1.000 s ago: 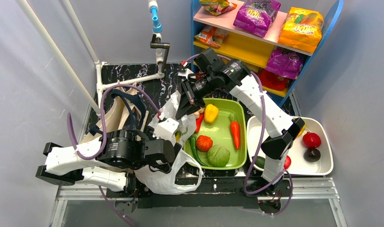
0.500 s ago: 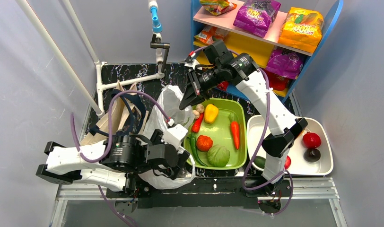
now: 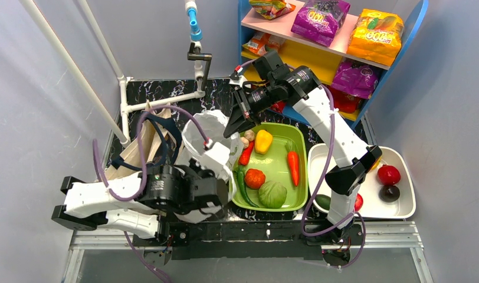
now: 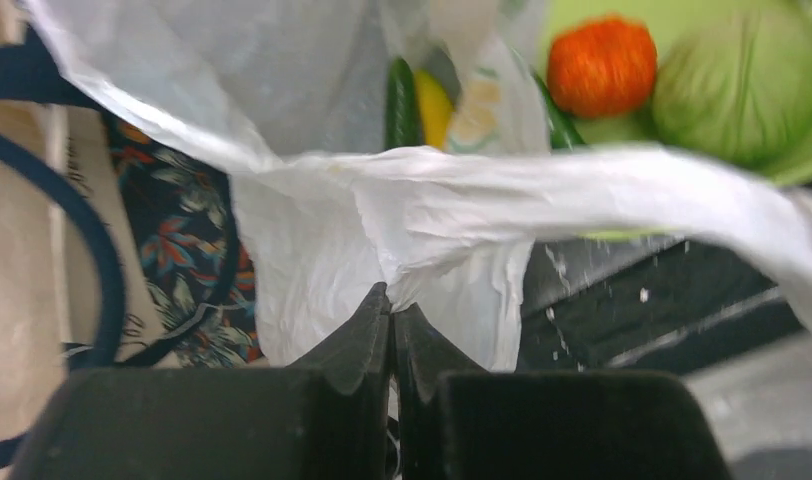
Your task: Place the food into the grocery bag and tie it
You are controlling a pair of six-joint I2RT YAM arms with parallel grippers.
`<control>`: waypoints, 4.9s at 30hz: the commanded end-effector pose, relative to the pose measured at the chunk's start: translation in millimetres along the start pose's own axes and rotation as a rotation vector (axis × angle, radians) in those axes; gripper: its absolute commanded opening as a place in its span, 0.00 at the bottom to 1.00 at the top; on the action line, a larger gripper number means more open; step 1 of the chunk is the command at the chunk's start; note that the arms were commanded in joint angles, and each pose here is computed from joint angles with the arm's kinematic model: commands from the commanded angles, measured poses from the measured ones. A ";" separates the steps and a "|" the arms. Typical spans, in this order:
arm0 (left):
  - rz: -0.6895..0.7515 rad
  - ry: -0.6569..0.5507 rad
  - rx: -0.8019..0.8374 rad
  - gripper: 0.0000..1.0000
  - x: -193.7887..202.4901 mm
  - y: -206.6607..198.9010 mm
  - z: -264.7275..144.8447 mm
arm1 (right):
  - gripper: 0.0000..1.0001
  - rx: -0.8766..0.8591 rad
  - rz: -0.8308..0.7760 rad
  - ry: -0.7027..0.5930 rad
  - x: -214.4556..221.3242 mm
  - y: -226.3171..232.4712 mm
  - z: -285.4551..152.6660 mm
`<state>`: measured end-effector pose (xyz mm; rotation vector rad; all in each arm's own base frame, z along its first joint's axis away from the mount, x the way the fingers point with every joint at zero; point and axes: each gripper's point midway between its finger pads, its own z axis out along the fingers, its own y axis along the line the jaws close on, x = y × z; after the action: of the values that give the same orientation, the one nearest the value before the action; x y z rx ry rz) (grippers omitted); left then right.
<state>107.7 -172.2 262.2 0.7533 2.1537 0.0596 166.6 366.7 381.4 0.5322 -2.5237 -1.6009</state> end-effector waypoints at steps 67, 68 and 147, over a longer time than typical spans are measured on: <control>-0.364 0.111 0.417 0.43 29.4 47.3 -89.1 | 0.01 -0.239 -0.079 0.515 101.4 25.8 93.6; -0.366 0.123 0.429 0.39 29.8 45.2 -91.1 | 0.01 -0.239 -0.078 0.517 101.8 25.6 93.9; 0.483 -0.750 0.290 0.28 -48.6 22.0 -14.9 | 0.01 -0.254 -0.056 0.527 98.2 23.0 84.0</control>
<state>129.8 -165.8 302.9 1.2299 1.2878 -0.2346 50.5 422.3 333.7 0.8145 -1.9460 -1.4596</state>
